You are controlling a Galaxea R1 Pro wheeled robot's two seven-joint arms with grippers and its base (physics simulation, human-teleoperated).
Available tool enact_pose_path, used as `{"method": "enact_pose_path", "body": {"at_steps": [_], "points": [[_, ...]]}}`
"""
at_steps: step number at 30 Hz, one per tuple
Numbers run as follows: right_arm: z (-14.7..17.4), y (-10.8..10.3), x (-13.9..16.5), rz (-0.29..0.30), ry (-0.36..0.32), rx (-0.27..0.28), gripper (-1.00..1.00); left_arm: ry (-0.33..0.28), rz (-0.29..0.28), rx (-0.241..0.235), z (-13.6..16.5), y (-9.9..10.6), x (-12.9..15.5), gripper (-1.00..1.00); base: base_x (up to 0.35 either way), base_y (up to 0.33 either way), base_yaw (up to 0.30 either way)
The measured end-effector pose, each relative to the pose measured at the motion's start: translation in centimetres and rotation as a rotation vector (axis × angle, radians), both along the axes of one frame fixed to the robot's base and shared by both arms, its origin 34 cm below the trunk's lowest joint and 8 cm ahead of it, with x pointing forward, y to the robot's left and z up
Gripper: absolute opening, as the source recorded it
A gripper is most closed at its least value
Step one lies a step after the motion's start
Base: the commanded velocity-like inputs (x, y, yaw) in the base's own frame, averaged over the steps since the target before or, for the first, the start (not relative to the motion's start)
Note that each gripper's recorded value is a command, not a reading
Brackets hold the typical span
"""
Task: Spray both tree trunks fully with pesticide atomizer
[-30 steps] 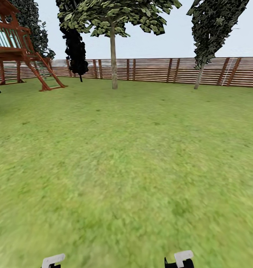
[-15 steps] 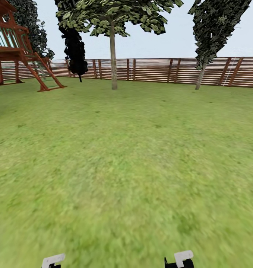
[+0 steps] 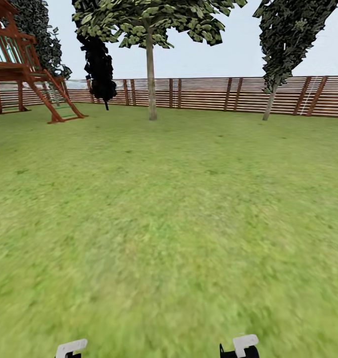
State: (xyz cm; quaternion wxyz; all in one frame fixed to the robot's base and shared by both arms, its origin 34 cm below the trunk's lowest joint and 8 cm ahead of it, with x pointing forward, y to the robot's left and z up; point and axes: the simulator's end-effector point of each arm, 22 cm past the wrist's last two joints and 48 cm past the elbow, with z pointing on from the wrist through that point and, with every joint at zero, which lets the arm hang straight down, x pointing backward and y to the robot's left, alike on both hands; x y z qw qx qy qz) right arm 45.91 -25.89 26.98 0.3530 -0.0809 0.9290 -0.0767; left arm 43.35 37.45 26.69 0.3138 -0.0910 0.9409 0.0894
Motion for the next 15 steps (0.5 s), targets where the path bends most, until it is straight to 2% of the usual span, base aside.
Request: {"method": "enact_pose_path", "body": {"at_steps": [15], "points": [[0.00,0.00,0.00,0.000,0.000,0.000,1.00,0.000,0.000,0.000,0.00,0.00,0.00,-1.00,0.340,0.000,0.000]]}}
